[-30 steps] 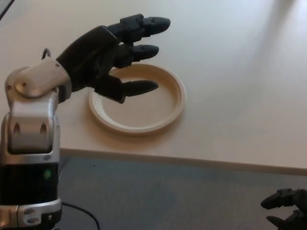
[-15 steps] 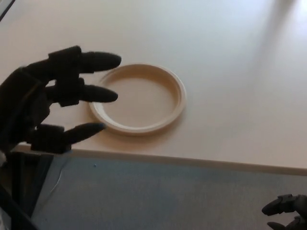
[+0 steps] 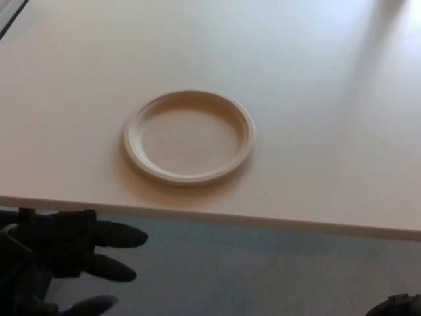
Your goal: A person passes a plate to the robot and the robot grabs it with its left hand and places it at the centre of the table infront of it
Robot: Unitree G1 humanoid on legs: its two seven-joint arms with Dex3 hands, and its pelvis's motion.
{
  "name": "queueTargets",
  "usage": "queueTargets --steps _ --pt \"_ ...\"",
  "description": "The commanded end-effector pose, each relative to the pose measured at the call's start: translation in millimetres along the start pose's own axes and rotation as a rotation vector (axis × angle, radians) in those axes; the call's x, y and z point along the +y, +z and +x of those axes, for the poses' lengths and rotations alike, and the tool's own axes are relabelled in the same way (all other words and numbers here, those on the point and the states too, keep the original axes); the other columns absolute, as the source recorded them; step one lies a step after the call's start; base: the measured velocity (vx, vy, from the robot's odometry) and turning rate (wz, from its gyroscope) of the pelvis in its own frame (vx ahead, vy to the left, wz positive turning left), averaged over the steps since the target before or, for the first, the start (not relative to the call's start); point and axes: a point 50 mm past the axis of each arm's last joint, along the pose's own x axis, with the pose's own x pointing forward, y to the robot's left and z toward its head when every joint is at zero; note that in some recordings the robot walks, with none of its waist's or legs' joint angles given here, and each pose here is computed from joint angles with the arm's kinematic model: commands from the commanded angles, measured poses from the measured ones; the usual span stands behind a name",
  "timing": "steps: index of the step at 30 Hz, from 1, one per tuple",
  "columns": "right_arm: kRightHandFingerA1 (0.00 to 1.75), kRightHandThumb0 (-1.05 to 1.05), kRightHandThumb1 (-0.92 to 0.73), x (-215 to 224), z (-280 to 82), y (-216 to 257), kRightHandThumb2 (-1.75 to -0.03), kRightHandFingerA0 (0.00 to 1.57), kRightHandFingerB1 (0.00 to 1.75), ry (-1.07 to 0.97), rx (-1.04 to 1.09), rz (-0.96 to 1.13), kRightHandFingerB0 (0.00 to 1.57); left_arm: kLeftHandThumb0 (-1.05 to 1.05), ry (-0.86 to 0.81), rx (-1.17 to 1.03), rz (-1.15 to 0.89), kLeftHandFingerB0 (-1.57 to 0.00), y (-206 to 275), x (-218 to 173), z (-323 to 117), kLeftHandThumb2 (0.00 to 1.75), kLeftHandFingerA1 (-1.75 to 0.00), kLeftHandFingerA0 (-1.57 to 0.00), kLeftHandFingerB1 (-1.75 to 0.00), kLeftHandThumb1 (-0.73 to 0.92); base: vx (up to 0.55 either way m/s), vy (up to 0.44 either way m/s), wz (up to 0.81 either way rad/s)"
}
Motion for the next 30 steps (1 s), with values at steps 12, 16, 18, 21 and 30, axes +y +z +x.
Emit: queueTargets --steps 12,16,18,21,30 --pt "0.67 -0.54 -0.64 27.4 -16.7 -41.7 -0.59 0.72 0.49 0.015 0.098 0.044 0.51 -0.44 0.114 0.528 0.199 -0.6 -151.8 -22.8 -52.9 0.58 -0.47 -0.76 -0.41 0.59 0.0 0.0 0.0" --pt "0.67 -0.55 -0.64 23.8 -14.0 -35.8 -0.58 0.7 0.51 -0.001 0.081 0.062 0.52 -0.44 0.134 0.571 0.155 -0.57 -160.3 -14.5 -52.5 0.58 -0.48 -0.74 -0.4 0.57 0.0 0.0 0.0" --pt "0.68 -0.54 -0.65 21.7 -13.1 -33.3 -0.58 0.7 0.51 -0.009 0.073 0.075 0.51 -0.52 0.131 0.605 0.164 -0.49 -167.0 -10.0 -52.7 0.8 -0.58 -0.66 -0.52 0.48 0.0 0.0 0.0" --pt "0.76 -0.54 -0.64 20.4 -12.9 -33.0 -0.58 0.75 0.52 -0.016 0.074 0.069 0.53 -0.51 0.127 0.632 0.158 -0.45 -171.9 -9.8 -55.4 0.79 -0.57 -0.6 -0.5 0.47 0.0 0.0 0.0" --pt "0.72 -0.57 -0.63 18.2 -14.6 -34.8 -0.58 0.71 0.53 -0.019 0.066 0.068 0.54 -0.56 0.041 0.778 0.209 -0.4 -188.7 -8.2 -61.5 0.78 -0.52 -0.46 -0.47 0.46 0.0 0.0 0.0"
